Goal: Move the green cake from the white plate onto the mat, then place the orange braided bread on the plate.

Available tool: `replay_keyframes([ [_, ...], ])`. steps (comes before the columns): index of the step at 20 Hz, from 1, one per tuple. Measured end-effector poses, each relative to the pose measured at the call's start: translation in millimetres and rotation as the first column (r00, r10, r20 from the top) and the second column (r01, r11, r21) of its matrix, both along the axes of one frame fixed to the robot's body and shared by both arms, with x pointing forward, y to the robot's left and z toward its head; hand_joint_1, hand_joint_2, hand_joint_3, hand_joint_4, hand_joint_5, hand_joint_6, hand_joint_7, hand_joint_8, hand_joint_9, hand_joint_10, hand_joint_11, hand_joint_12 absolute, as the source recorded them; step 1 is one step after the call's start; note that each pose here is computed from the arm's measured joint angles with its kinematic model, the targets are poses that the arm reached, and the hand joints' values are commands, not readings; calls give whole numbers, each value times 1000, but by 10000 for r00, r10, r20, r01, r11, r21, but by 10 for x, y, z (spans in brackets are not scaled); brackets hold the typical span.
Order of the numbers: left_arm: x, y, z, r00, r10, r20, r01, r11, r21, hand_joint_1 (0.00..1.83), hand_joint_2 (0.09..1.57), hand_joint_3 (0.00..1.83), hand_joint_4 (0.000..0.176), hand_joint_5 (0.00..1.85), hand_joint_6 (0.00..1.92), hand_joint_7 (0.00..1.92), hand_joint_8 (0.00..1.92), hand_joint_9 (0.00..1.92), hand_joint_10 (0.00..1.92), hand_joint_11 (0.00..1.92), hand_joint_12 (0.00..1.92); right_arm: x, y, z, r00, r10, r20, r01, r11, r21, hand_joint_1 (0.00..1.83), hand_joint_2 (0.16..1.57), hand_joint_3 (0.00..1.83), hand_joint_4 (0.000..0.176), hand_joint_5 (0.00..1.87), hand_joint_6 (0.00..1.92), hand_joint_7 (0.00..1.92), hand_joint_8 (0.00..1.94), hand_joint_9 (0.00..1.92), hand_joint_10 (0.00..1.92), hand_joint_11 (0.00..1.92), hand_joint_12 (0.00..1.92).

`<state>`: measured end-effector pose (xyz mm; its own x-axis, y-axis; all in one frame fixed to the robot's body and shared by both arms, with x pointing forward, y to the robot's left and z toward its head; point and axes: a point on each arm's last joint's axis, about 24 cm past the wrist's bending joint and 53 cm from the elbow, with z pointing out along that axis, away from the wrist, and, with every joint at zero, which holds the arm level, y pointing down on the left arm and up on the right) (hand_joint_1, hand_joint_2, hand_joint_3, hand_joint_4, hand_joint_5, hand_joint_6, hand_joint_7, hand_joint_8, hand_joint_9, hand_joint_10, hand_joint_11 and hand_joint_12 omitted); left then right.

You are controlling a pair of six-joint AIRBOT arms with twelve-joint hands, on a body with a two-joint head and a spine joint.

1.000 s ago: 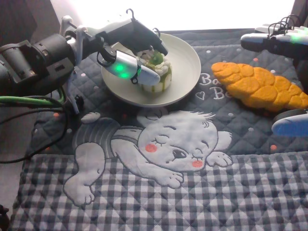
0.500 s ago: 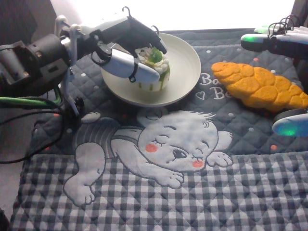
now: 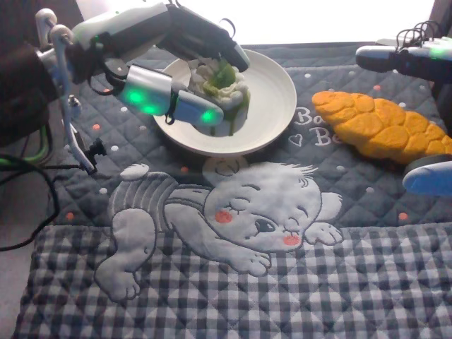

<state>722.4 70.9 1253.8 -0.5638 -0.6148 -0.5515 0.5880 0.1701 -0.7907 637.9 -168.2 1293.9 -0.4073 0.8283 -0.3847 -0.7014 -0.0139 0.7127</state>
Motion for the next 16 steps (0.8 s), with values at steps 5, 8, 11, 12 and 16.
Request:
replay_keyframes([
  [5,-371,-82,-136,9952,-973,78,972,9951,162,1244,1071,0,0,1005,889,1146,769,1194,148,684,1159,8,-11,2,10000,-37,-19,37,10000,39,596,761,1,159,394,2,442,3,271,0,209,60],
  [8,-567,-95,-234,9905,-1376,-25,1376,9896,429,1227,1091,1,19,1035,831,1029,977,1162,161,709,1277,9,-12,2,10000,-46,-43,46,10000,69,626,769,2,162,410,7,438,0,264,0,185,48],
  [11,-766,-182,-395,9827,-1850,1,1836,9751,1243,1211,1121,0,14,989,893,968,1092,1004,378,612,1321,12,-17,4,10000,-65,-51,65,9999,92,610,763,0,159,418,6,453,11,284,8,215,61],
  [12,-802,-218,-439,9810,-1940,-42,1927,9713,1393,1211,1125,0,9,988,888,957,1115,949,476,603,1324,12,-17,4,10000,-65,-51,65,9999,92,614,761,0,157,421,6,463,13,291,10,225,66],
  [16,-954,-353,-721,9745,-2232,-217,2217,9445,2423,1232,1082,1,29,1095,773,1014,954,910,467,624,1194,17,-23,5,9999,-85,-64,86,9999,110,609,773,3,158,438,8,470,9,306,11,229,68],
])
